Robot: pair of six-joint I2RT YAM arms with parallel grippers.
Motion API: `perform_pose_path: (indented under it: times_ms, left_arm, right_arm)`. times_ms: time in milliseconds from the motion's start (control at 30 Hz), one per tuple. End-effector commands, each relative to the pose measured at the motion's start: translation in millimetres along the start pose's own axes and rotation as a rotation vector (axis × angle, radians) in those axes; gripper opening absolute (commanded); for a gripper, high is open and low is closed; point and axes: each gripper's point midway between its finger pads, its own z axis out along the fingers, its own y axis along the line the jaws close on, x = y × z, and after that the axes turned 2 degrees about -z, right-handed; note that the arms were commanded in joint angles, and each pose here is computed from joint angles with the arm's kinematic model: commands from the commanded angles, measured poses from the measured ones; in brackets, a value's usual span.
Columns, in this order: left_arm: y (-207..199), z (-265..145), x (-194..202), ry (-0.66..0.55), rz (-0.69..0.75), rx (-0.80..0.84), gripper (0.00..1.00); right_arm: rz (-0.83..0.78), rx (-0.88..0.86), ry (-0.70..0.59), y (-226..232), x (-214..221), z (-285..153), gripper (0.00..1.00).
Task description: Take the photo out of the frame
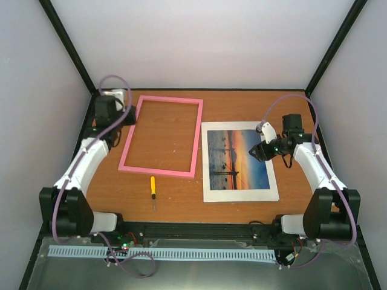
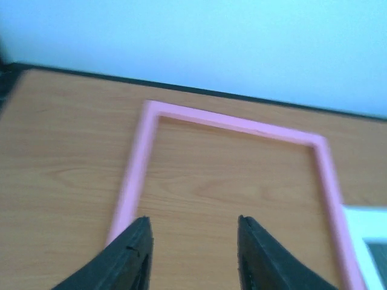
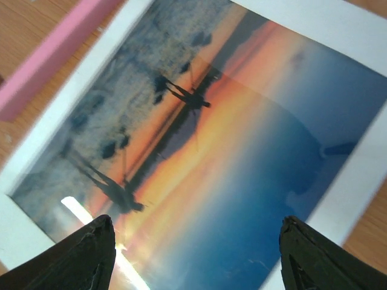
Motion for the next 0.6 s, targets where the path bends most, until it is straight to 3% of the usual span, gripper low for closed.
perform_pose_path:
  times_ms: [0, 67, 233, 333, 433, 567]
  left_arm:
    - [-100, -24, 51, 0.092, 0.008, 0.372, 0.37]
    - [-136, -37, 77, 0.150, 0.040, 0.475, 0.39]
    - [-197, -67, 151, 0.280, 0.085, 0.634, 0.56]
    - [-198, -66, 196, 0.445, 0.118, 0.565, 0.59]
    - [-211, -75, 226, 0.493, 0.157, 0.566, 0.63]
    - [-234, -83, 253, 0.531, 0.181, 0.594, 0.75]
  right_arm:
    - [-0.135, 0.136, 0.145, -18, 32, -4, 0.72]
    - [-0.154, 0.150, 0.216, -21, 52, 1, 0.72]
    - [-0.151, 0.184, 0.341, -30, 90, 12, 0.73]
    - [-0.109, 0.158, 0.376, -29, 98, 19, 0.74]
    - [-0.078, 0.167, 0.386, -35, 99, 24, 0.75]
    - [0.000, 0.221, 0.375, -56, 87, 25, 0.76]
